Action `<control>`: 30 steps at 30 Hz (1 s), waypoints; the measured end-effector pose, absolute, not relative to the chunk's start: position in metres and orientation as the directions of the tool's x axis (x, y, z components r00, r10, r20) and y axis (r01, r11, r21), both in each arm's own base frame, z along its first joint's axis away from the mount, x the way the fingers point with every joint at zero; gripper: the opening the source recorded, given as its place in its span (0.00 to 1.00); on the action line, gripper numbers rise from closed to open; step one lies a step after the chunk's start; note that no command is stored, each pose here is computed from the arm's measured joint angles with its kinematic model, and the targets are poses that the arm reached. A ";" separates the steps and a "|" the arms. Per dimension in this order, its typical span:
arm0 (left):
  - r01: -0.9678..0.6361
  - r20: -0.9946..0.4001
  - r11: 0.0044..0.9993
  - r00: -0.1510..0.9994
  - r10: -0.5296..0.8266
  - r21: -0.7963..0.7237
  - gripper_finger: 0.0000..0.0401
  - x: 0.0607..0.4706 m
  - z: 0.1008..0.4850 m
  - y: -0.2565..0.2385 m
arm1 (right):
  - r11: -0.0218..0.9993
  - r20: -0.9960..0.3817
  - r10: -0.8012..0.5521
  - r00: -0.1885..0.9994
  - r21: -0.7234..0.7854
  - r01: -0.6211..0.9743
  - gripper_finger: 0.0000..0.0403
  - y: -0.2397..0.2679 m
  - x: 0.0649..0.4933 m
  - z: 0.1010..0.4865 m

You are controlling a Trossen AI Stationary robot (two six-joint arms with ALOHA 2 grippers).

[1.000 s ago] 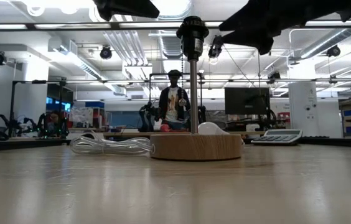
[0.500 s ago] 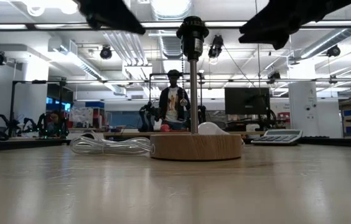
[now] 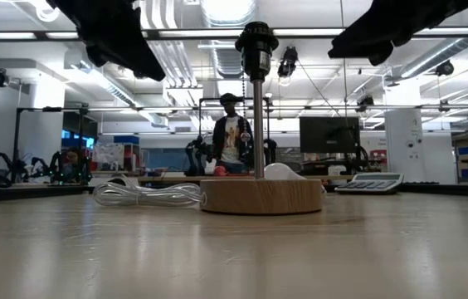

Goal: Screw lightbulb
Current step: Return to Home Position

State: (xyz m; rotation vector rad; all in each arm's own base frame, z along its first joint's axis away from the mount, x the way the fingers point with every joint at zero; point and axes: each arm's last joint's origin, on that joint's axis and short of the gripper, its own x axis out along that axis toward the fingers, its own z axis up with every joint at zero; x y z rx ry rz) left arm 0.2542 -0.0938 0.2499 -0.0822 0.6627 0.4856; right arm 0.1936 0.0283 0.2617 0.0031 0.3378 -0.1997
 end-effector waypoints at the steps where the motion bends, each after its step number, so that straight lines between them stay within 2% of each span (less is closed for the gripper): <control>1: -0.445 -0.620 0.894 0.689 0.375 0.047 0.00 0.255 0.250 -0.095 | 0.985 -0.326 -0.169 0.930 -0.034 0.167 0.42 0.029 0.193 0.263; 4: -0.408 -0.613 0.912 0.731 0.299 -0.042 0.00 0.259 0.253 -0.100 | 0.995 -0.310 -0.098 0.946 -0.037 0.091 0.41 0.032 0.187 0.267; 6: -0.320 -0.558 0.947 0.785 0.267 0.003 0.00 0.264 0.259 -0.105 | 0.997 -0.281 -0.080 0.956 -0.031 0.074 0.40 0.033 0.182 0.270; 8: -0.206 -0.453 0.976 0.865 0.217 0.075 0.00 0.270 0.270 -0.108 | 0.998 -0.221 -0.071 0.973 -0.018 0.068 0.40 0.033 0.175 0.271; 10: -0.074 -0.334 0.989 0.936 0.112 0.125 0.00 0.274 0.283 -0.106 | 0.999 -0.120 -0.039 0.992 -0.006 0.039 0.41 0.032 0.167 0.274; 13: 0.068 -0.175 0.985 0.984 -0.040 0.156 0.00 0.273 0.294 -0.088 | 0.999 0.014 0.039 0.999 -0.005 -0.039 0.41 0.030 0.151 0.274; 15: 0.056 -0.125 0.988 0.991 -0.037 0.146 0.00 0.271 0.293 -0.068 | 0.998 0.125 0.060 0.990 -0.003 -0.060 0.40 0.028 0.145 0.279; 18: -0.014 -0.139 0.996 0.990 0.026 0.092 0.00 0.265 0.290 -0.038 | 0.998 0.168 0.061 0.984 -0.020 -0.059 0.39 0.021 0.141 0.283; 21: 0.000 -0.202 0.997 0.979 0.015 0.073 0.00 0.246 0.293 -0.023 | 0.999 0.140 0.039 0.989 -0.035 -0.034 0.37 0.015 0.142 0.281; 25: 0.053 -0.139 0.994 0.989 -0.039 0.095 0.00 0.213 0.311 -0.023 | 0.999 0.135 -0.011 0.991 -0.040 0.017 0.35 0.007 0.137 0.280; 30: 0.047 -0.096 0.997 0.994 -0.042 0.059 0.00 0.172 0.302 -0.023 | 0.999 0.149 -0.016 0.989 -0.043 0.023 0.32 0.005 0.129 0.270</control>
